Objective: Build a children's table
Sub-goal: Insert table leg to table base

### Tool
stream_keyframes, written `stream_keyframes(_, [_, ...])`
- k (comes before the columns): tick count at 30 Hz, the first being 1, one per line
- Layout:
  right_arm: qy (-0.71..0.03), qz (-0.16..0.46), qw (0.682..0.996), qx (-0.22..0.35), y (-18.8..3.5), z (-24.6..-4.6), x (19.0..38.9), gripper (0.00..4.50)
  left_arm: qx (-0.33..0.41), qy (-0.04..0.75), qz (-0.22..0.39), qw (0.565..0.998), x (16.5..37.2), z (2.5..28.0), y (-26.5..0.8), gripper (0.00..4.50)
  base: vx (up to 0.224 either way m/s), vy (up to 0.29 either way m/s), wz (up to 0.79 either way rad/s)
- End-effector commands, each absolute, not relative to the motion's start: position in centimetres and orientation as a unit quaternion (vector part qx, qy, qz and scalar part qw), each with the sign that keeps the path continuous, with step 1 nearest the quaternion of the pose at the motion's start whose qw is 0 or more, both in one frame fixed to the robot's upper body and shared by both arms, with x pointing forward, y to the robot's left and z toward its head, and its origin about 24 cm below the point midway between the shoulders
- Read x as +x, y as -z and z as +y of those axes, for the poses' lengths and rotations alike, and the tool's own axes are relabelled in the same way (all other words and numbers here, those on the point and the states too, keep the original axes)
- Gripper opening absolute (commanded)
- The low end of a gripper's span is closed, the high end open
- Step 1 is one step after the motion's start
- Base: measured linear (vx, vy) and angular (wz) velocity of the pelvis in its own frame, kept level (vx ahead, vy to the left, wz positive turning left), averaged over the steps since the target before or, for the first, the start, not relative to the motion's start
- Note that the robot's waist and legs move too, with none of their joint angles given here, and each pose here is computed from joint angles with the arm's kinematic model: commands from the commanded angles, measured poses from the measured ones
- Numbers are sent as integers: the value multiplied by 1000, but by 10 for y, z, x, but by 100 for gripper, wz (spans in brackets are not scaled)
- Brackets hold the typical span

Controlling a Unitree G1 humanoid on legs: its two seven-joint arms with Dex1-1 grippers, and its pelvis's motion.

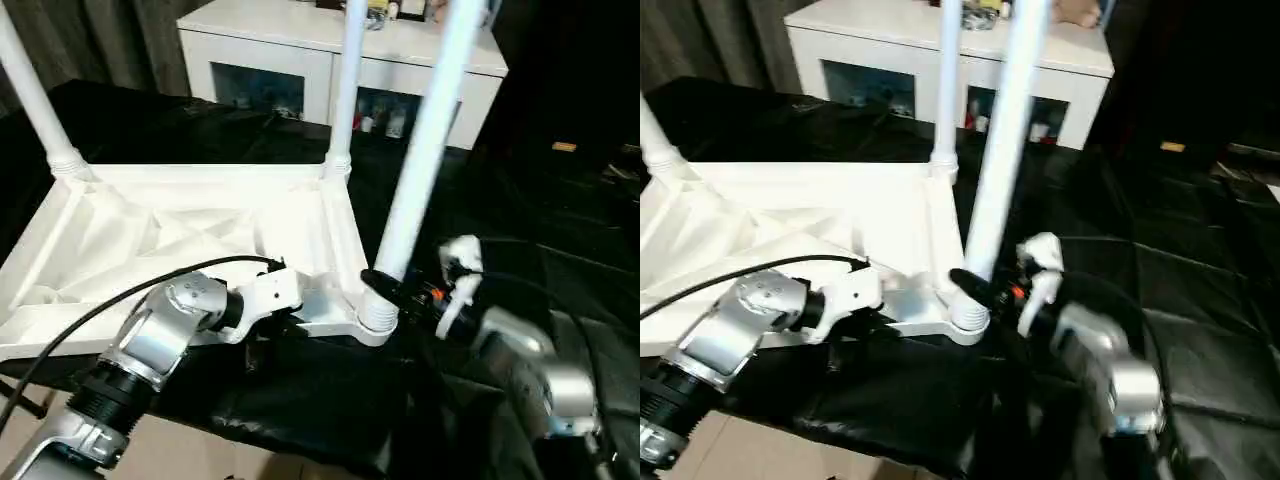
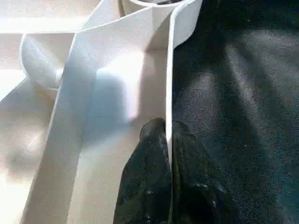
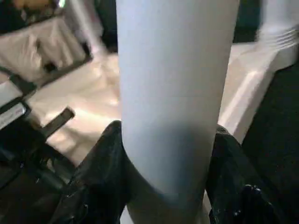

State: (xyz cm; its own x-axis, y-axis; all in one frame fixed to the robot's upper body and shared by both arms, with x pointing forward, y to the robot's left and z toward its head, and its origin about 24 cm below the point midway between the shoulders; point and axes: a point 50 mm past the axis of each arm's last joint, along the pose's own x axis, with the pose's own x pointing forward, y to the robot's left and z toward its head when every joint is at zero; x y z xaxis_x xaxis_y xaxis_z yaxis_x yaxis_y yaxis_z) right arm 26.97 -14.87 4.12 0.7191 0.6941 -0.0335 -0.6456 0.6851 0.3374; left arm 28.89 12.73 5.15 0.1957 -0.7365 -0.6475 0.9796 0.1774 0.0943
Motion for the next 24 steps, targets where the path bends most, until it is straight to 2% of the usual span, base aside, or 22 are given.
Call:
stream_keyframes(1, [-314,147,925,155,-6,-163,257,186,217,563,194,774,297,123,-63,0,0,0,0])
stream_keyframes(10, [-264,114,945,154,15,-169,238,186,222,555,189,779,299,121,-63,0,0,0,0])
stream_keyframes(15, [-248,96,957,117,20,-169,230,186,225,544,181,788,302,120,-66,0,0,0,0])
stream_keyframes(20, [-263,108,954,96,25,-166,229,186,227,545,180,787,303,120,-66,0,0,0,0])
stream_keyframes(24, [-305,147,939,63,25,-163,235,186,237,548,179,782,303,121,-67,0,0,0,0])
